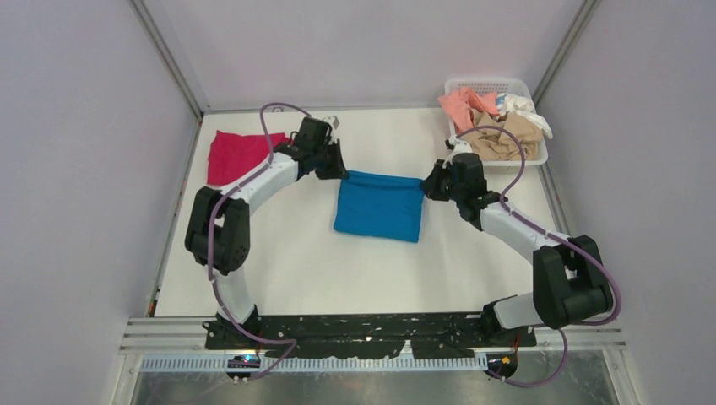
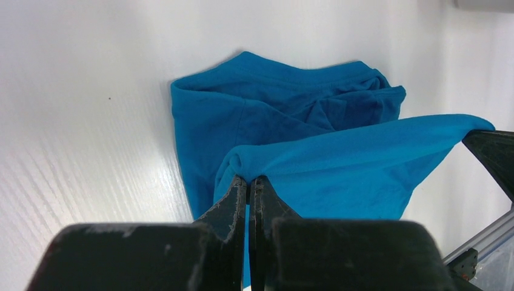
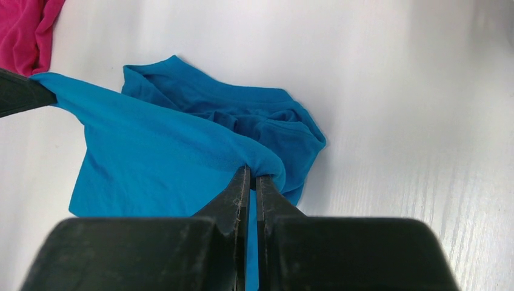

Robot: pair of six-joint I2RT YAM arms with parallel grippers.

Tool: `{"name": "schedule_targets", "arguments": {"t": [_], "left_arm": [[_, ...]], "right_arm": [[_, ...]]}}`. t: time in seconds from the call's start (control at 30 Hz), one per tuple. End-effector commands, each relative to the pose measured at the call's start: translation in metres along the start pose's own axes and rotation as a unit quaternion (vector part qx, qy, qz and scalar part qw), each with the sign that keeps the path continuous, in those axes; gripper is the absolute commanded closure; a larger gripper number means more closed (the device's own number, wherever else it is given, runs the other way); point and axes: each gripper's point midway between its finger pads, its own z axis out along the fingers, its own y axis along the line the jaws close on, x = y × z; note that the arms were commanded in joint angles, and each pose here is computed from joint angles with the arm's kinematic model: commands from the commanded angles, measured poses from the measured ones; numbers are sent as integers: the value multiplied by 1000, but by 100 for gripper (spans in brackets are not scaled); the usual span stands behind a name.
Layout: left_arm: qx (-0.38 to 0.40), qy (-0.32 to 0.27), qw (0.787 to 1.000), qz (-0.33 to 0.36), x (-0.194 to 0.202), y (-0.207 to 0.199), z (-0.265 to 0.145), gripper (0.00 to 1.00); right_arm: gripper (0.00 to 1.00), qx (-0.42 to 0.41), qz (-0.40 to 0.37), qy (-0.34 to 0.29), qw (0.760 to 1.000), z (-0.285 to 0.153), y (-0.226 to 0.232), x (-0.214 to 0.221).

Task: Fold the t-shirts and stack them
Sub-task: Fold the long partially folded tshirt into a neat square

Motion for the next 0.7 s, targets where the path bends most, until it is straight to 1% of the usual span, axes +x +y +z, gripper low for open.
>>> {"name": "schedule_targets", "arguments": {"t": [0.0, 0.03, 0.1, 0.13, 0.17, 0.2, 0.23, 0.27, 0.3, 0.33, 0.37, 0.4, 0.43, 0.47, 0.53, 0.57, 0.6, 0.67], "left_arm": [[-17, -30, 999, 0, -25, 9, 2, 100], [-22, -31, 999, -2, -26, 11, 4, 100], [-24, -34, 999, -3, -28, 13, 8, 91], [-22, -34, 999, -4, -30, 12, 10, 88], [-20, -31, 999, -3, -30, 13, 14, 85], [-18, -31, 999, -1, -32, 12, 15, 77], [-17, -32, 999, 0, -34, 11, 16, 71], [-17, -34, 999, 0, -36, 10, 16, 52], [-18, -37, 999, 1, -39, 10, 14, 38], [-19, -43, 999, 1, -42, 9, 10, 27], [-21, -50, 998, 3, -45, 8, 5, 21], [-21, -58, 998, 4, -48, 7, 0, 18], [-16, -70, 997, 8, -51, 3, -7, 15], [-5, -83, 996, 10, -54, 0, -12, 13], [29, -96, 995, 17, -52, -12, -23, 1], [50, -94, 994, 19, -49, -19, -26, 1], [74, -87, 993, 20, -45, -27, -27, 1], [127, -57, 990, 18, -31, -43, -26, 0]], "right_arm": [[92, 30, 2, -39, 999, 14, -14, -27], [91, 32, 6, -46, 998, 17, -14, -30], [88, 34, 23, -61, 997, 23, -16, -35], [88, 30, 31, -64, 997, 26, -16, -35], [85, 23, 36, -78, 996, 27, -12, -42], [82, 22, 38, -84, 995, 30, -13, -44], [72, 23, 40, -87, 995, 30, -12, -46], [66, 28, 41, -90, 995, 32, -14, -48], [56, 30, 41, -91, 995, 32, -14, -50], [50, 31, 41, -92, 994, 32, -14, -55], [34, 27, 41, -97, 994, 30, -11, -59], [15, 22, 40, -101, 994, 28, -8, -63], [0, 10, 37, -106, 994, 24, -3, -67], [4, 2, 36, -108, 993, 22, 1, -68], [5, -37, 32, -112, 992, 15, 15, -70], [5, -69, 28, -107, 991, 11, 27, -69], [5, -83, 28, -106, 990, 10, 32, -67], [5, -113, 38, -92, 989, 8, 41, -59]]}}
